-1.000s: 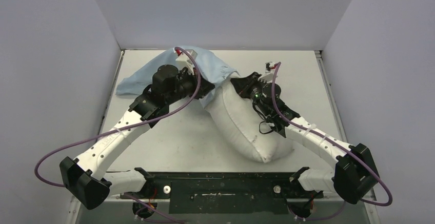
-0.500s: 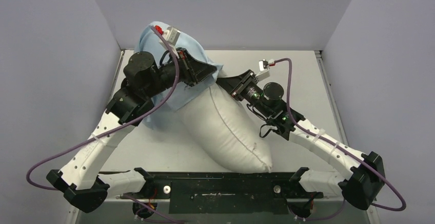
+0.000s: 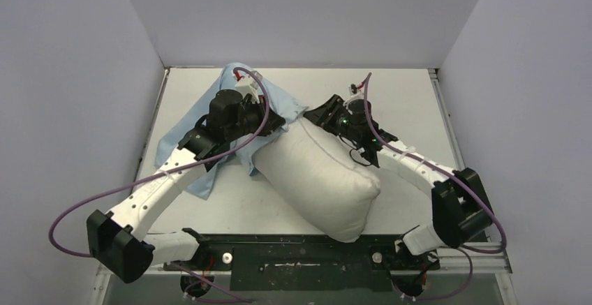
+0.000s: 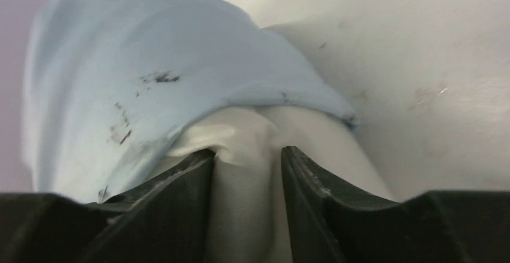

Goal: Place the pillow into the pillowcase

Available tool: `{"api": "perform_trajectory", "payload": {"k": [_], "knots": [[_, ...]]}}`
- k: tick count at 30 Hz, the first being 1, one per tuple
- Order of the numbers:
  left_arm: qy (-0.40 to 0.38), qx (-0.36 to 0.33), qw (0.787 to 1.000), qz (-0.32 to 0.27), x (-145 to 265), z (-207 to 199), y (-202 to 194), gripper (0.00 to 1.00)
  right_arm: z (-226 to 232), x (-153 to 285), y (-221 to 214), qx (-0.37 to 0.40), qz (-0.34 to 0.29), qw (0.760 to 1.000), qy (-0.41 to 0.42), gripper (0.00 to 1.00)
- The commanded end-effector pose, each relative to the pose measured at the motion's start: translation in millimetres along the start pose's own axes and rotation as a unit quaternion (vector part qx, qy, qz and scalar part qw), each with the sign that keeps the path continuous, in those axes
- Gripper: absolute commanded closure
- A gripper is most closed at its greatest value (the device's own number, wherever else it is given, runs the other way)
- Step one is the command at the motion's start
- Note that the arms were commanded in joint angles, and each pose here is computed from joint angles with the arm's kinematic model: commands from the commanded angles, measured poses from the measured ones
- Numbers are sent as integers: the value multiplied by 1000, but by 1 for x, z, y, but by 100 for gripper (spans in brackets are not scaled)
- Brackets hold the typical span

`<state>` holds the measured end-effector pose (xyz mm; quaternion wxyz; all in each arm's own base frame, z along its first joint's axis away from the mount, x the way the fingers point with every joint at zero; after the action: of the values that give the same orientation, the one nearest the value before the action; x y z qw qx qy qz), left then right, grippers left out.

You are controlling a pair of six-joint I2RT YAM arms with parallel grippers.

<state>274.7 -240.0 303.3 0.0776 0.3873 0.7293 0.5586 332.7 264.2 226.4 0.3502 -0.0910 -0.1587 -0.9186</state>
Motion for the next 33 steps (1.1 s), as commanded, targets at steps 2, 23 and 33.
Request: {"api": "perform_trajectory", "payload": {"k": [2, 23, 33], "knots": [[-6, -38, 999, -36, -36, 19, 37, 100, 3, -14, 67, 62, -33, 998, -5, 37], [108, -80, 991, 24, -27, 76, 81, 33, 27, 84, 134, 121, -109, 985, -51, 3], [168, -6, 986, -9, -14, 159, 4, 27, 36, 21, 47, 50, -99, 993, 36, 20]]}}
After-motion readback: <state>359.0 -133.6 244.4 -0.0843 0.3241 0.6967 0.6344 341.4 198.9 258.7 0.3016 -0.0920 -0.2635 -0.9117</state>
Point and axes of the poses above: each gripper's point midway between its finger pads, its own x axis back along the fingers, its own z axis along the line the jaws close on, y = z × x, the point moved 3 cm from there along x, back along the fingers, and after that the axes turned 14 degrees about -x, right-handed, at the moved point
